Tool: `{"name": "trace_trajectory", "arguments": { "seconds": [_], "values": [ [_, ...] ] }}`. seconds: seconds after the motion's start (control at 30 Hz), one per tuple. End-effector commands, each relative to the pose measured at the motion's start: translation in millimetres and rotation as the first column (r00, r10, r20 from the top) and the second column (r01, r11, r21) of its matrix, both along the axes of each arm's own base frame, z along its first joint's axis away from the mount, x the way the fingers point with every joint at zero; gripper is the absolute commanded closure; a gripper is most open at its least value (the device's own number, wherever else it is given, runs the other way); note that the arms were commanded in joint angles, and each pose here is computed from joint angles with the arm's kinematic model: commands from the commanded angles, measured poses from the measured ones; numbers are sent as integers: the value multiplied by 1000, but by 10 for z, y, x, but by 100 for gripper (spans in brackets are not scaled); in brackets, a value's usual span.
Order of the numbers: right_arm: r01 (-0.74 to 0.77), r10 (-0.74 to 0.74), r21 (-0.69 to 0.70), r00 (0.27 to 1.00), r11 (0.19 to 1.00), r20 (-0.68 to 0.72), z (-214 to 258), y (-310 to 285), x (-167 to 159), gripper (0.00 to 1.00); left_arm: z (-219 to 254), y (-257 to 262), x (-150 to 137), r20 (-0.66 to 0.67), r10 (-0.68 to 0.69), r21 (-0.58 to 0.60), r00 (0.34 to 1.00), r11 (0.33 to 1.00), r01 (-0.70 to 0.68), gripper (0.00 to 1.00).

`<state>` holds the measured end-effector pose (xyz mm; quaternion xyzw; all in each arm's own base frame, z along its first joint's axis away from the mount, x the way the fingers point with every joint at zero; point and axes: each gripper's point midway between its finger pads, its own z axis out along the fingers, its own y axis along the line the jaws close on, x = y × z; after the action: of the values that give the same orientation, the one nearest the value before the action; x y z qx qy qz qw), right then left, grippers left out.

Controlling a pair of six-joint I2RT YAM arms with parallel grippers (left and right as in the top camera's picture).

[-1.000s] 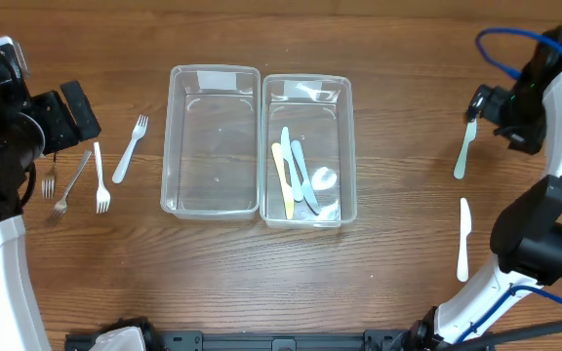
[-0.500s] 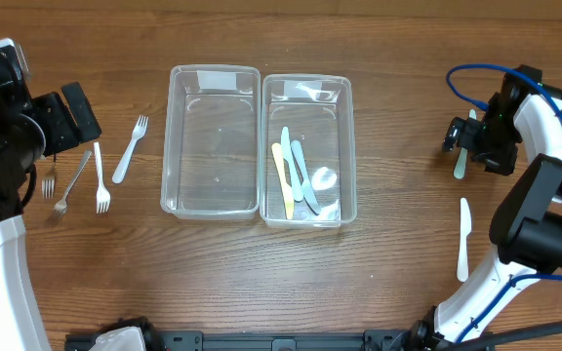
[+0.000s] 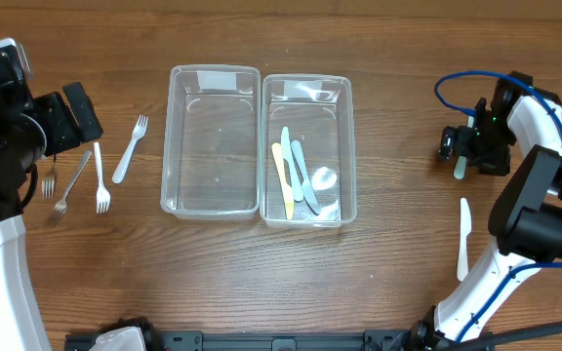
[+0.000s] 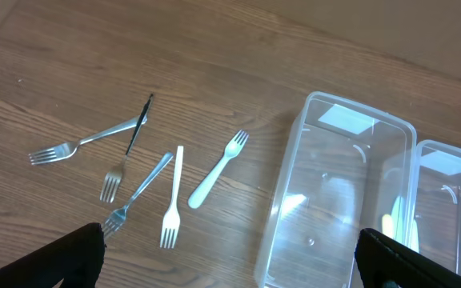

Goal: Pack container
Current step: 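Move right gripper to the pale green knife and grasp it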

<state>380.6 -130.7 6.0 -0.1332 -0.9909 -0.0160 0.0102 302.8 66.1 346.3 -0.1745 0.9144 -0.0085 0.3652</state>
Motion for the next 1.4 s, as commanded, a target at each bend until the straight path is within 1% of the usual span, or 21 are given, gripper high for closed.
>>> {"name": "trace_trajectory", "arguments": {
  "seconds": [0.0, 0.2, 0.4, 0.63, 0.7, 0.8, 0.9, 0.93, 1.0, 1.03, 1.1, 1.2, 1.3, 1.37],
  "values": [
    [-34, 34, 1, 999, 999, -15, -74, -4, -22, 0, 48, -13, 9, 14, -21, 1, 1000, 1000, 21, 0],
    [-42, 42, 2, 999, 999, -16, -105, -2, -26, 0, 36, -14, -3, 7, -21, -1, 1000, 1000, 21, 0],
    [-42, 43, 22, 997, 999, -64, -274, 26, -104, 0, 34, -16, -5, 6, -21, -1, 1000, 1000, 21, 0],
    [-42, 43, 21, 997, 999, -62, -280, 24, -100, 0, 35, -16, -4, 7, -21, -2, 1000, 1000, 21, 0],
    [-41, 42, 21, 997, 999, -63, -280, 26, -101, 8, 35, -16, -4, 7, -21, -2, 1000, 1000, 21, 0],
    [-41, 42, 21, 997, 999, -62, -280, 24, -99, 27, 35, -16, -4, 7, -21, -1, 1000, 1000, 21, 0],
    [-41, 42, 21, 997, 999, -63, -279, 24, -100, 42, 34, -16, -4, 6, -21, -2, 1000, 1000, 21, 0],
    [-41, 42, 21, 997, 999, -63, -279, 24, -100, 45, 35, -16, -4, 7, -21, -2, 1000, 1000, 21, 0],
    [-41, 42, 21, 997, 999, -63, -279, 26, -102, 50, 36, -16, -2, 8, -21, -2, 1000, 1000, 21, 0],
    [-41, 42, 21, 997, 999, -63, -279, 25, -102, 55, 36, -17, -2, 8, -21, -2, 1000, 1000, 21, 0],
    [-41, 42, 21, 997, 999, -63, -279, 25, -101, 55, 36, -16, -3, 7, -21, -2, 1000, 1000, 21, 0],
    [-41, 42, 22, 997, 999, -64, -279, 26, -103, 63, 34, -18, -5, 6, -21, -3, 1000, 1000, 21, 0],
    [-41, 42, 21, 997, 999, -63, -279, 25, -101, 65, 34, -17, -4, 6, -21, -2, 1000, 1000, 21, 0],
    [-41, 42, 21, 997, 999, -62, -280, 25, -99, 68, 35, -17, -4, 7, -21, -2, 1000, 1000, 21, 0]
  ]
}}
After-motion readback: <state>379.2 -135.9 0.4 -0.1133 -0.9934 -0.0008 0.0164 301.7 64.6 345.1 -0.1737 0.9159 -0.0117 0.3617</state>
